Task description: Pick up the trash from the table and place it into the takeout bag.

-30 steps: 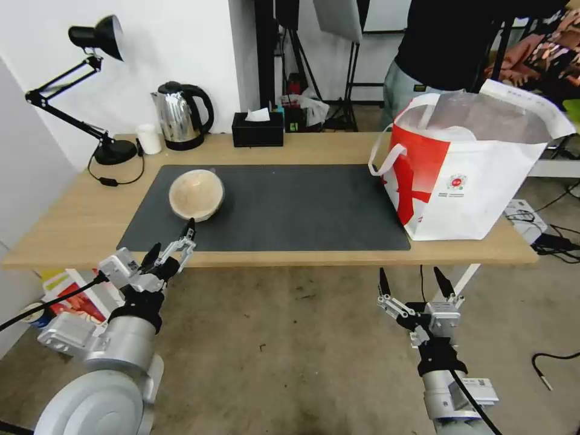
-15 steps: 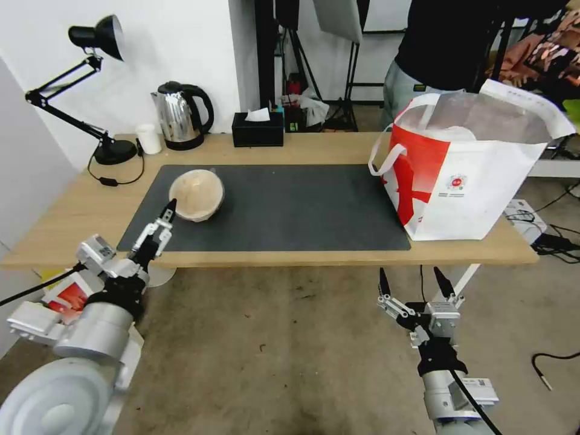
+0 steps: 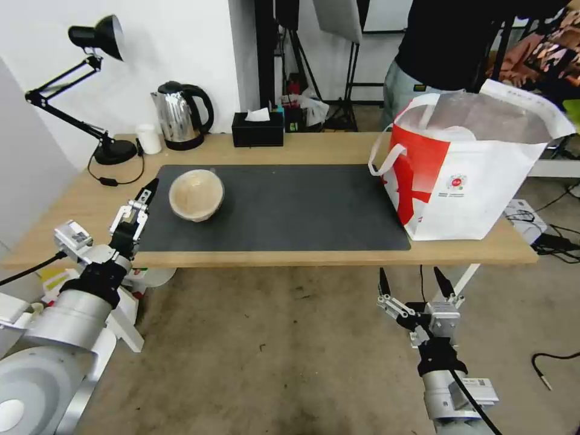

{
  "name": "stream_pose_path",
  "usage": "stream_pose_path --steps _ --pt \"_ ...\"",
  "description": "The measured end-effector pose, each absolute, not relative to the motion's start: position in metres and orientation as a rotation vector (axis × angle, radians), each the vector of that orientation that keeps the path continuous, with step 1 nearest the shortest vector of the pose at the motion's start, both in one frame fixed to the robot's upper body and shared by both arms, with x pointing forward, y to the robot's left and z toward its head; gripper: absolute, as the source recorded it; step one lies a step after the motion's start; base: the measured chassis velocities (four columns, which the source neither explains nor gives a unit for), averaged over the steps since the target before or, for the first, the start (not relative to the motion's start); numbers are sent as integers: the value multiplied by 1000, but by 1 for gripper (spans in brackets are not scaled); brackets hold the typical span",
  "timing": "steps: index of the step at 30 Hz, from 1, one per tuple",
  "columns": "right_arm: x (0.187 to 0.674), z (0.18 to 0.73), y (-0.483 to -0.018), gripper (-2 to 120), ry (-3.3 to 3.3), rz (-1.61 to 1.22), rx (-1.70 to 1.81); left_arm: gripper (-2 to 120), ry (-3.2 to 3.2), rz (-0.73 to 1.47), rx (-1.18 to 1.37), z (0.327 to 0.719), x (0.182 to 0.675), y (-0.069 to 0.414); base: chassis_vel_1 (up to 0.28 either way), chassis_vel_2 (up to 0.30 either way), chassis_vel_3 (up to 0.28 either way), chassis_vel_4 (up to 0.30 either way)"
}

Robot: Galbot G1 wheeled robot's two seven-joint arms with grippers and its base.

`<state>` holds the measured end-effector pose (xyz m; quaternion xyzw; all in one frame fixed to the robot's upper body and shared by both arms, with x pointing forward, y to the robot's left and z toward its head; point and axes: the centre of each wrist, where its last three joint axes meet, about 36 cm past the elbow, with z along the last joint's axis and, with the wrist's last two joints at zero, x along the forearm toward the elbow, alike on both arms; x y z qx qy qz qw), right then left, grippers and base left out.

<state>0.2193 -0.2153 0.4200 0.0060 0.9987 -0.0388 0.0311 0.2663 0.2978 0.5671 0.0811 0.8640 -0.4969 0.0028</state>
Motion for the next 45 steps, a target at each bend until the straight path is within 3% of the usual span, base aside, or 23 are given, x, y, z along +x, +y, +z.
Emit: stream_pose_path --steps 18,45 --pt "219 420 -215 100 3077 -119 19 100 2641 -1787 338 595 319 352 0 0 0 0" --pt "219 420 -215 100 3077 -119 19 100 2823 -1550 64 600 314 353 0 0 0 0"
